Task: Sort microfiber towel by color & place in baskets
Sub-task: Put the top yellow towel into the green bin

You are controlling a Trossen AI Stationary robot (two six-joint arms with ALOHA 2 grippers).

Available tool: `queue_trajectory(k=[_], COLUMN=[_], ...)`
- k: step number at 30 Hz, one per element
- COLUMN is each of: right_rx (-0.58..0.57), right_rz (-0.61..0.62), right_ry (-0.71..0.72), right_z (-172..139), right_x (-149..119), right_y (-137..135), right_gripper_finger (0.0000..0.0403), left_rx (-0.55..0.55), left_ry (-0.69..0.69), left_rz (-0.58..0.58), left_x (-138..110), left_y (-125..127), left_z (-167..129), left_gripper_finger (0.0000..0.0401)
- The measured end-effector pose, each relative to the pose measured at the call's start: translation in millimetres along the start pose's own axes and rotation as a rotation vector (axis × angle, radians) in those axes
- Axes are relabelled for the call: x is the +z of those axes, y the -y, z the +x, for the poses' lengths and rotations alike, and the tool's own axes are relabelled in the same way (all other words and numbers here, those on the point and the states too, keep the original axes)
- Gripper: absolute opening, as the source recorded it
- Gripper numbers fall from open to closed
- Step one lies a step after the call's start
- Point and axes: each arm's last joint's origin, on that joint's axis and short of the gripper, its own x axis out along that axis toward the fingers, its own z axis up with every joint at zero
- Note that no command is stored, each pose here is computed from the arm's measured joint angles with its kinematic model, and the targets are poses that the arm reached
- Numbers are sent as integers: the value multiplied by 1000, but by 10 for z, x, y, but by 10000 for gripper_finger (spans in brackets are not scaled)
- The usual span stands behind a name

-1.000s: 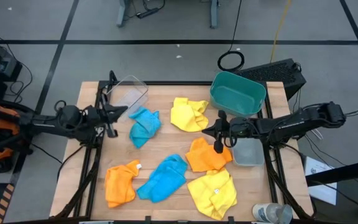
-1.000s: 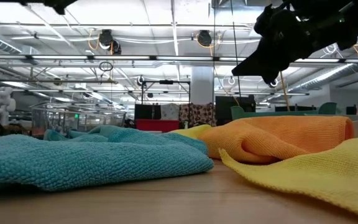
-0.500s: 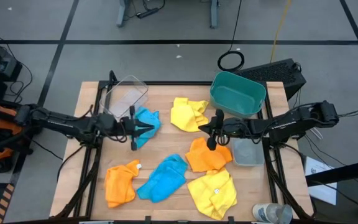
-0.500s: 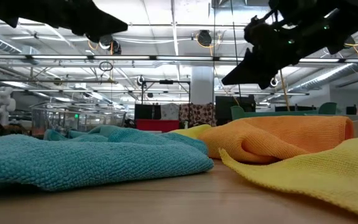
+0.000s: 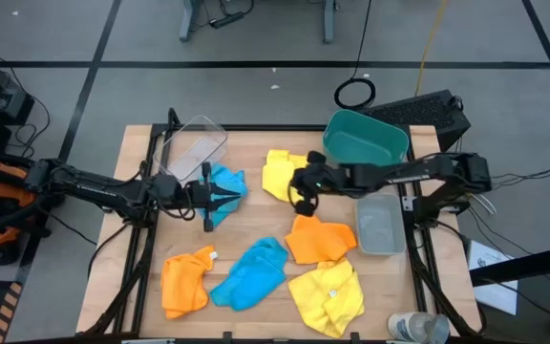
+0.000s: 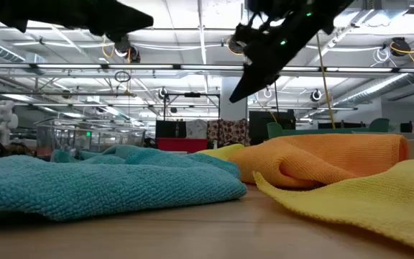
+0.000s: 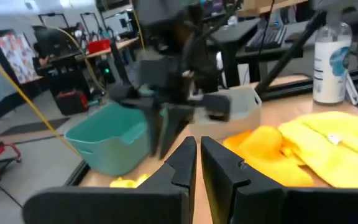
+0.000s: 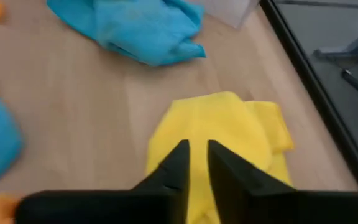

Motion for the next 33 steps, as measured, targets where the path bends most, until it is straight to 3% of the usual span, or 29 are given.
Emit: queue_trajectory(k=[4, 10, 14, 19, 23, 26, 33], right_rx=[27, 14, -3, -17, -27, 21, 81], right_rz=[-10, 7, 13, 22, 47, 55, 78], right_ry=[-81, -289, -315, -299, -346, -371, -389], right_z=[240, 627, 786, 934, 1076, 1137, 1166], right_x=[15, -241, -327, -378, -501, -559, -587], right_y=[102, 267, 310, 394, 465, 452, 329], right_gripper_finger=[128, 220, 259, 284, 279, 255, 111], left_rx=[-8, -17, -126, -149, -154, -157, -166], left_ry=[-43, -123, -141, -154, -182, -205, -249], left_rz=[14, 16, 10, 8, 0, -13, -10], left_x=[-43, -131, -172, -202, -249, -288, -371], left_y=[3, -27, -5, 11, 27, 40, 69], left_z=[1, 1, 4, 34, 74, 104, 170], left_gripper_finger=[31, 31, 31, 31, 31, 31, 31])
